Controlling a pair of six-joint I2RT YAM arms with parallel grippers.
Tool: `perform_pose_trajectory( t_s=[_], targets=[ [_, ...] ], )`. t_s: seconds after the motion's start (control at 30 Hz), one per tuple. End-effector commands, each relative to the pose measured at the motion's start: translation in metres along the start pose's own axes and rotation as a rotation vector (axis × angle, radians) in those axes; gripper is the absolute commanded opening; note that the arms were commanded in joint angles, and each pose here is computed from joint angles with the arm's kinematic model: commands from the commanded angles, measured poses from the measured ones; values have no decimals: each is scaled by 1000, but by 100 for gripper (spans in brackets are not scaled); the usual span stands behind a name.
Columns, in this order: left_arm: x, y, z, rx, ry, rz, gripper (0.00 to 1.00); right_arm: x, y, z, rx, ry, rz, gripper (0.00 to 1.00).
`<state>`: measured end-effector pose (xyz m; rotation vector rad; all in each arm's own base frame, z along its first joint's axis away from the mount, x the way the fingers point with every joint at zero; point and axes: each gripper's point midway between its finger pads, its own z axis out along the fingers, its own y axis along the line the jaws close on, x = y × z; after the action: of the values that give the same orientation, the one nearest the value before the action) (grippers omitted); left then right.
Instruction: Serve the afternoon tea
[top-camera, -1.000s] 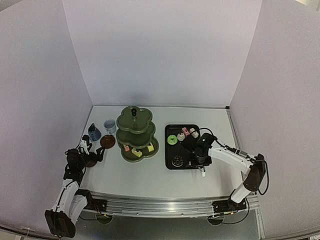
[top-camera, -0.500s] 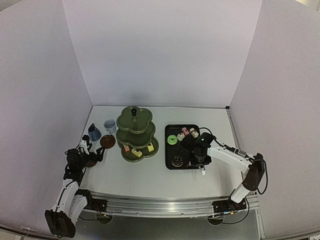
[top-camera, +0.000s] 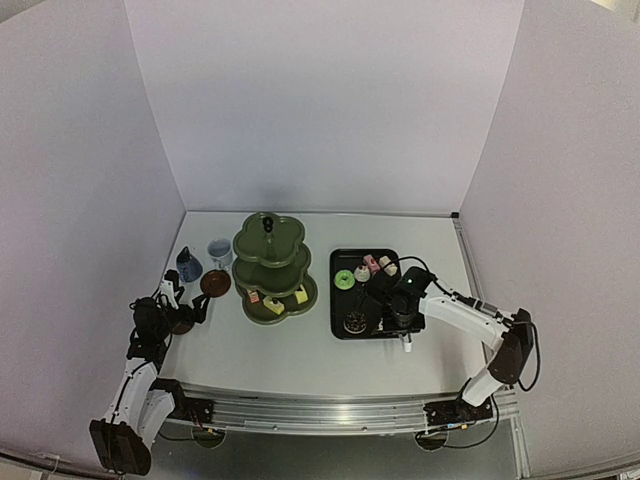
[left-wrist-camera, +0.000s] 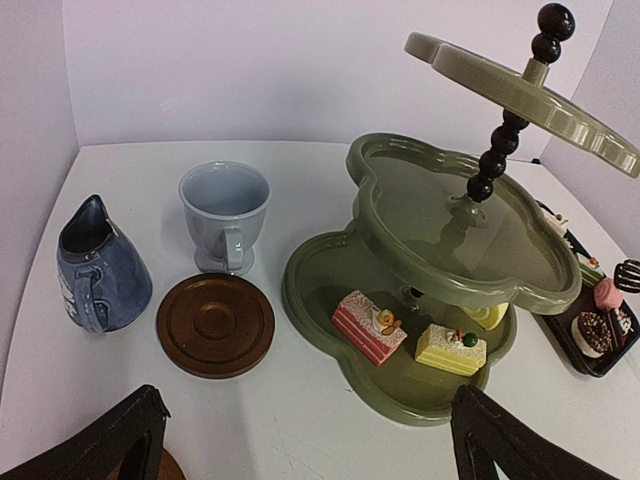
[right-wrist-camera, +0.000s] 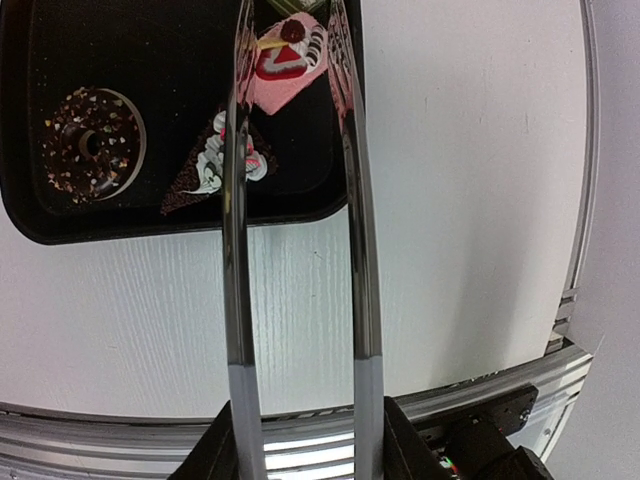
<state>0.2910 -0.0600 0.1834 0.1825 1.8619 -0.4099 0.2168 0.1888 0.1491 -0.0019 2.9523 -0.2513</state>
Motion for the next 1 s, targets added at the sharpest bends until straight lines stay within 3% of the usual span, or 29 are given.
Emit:
perform_pose_trajectory(
  t_s=[0.0, 0.43, 0.97],
  targets=[
    [-4, -2, 1, 13, -16, 20, 100, 13, -16, -15, 6, 19, 46, 38],
    [-5, -3, 0, 20, -19, 20, 100, 6, -4, -30, -77, 9, 199, 39],
    [-10, -10, -3, 54, -35, 2, 100, -6, -6, -37, -251, 123, 312, 43]
  ],
)
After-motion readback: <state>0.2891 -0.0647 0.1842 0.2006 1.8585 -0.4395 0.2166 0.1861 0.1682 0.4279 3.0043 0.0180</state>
